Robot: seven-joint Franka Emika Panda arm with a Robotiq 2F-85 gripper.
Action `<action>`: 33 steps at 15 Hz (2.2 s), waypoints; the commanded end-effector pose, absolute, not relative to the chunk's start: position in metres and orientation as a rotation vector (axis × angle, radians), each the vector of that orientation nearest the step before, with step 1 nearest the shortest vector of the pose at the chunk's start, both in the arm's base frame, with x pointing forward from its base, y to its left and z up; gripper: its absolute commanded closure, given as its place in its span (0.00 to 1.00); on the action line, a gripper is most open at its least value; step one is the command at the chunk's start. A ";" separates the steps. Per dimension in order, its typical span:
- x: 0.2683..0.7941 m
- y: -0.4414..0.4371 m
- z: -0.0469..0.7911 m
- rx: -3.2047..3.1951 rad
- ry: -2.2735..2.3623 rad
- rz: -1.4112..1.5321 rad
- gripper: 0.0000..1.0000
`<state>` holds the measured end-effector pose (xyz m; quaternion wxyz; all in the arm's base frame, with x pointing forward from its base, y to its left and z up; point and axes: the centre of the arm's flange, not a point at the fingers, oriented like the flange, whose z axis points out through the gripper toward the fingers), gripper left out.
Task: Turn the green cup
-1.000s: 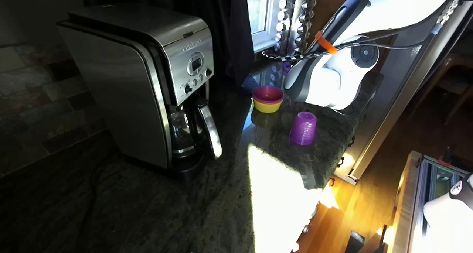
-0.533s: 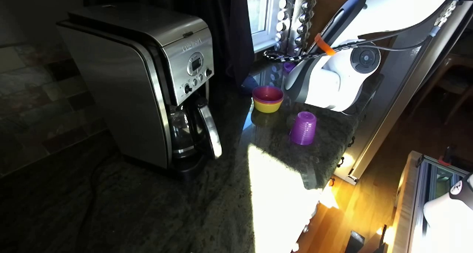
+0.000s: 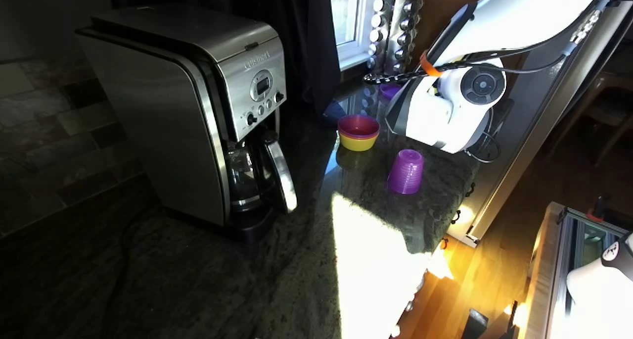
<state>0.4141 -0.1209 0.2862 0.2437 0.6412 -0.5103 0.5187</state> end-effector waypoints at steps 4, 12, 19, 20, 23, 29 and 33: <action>0.421 -0.133 0.261 1.620 -1.414 1.302 0.57; 0.433 -0.098 0.271 1.568 -1.245 1.430 0.57; 0.445 -0.046 0.273 1.682 -1.084 1.515 0.57; 0.446 -0.043 0.273 1.687 -1.070 1.520 0.57; 0.450 -0.038 0.273 1.706 -1.049 1.524 0.57; 0.451 -0.040 0.280 1.739 -1.066 1.522 0.32; 0.454 -0.039 0.274 1.703 -1.056 1.520 0.57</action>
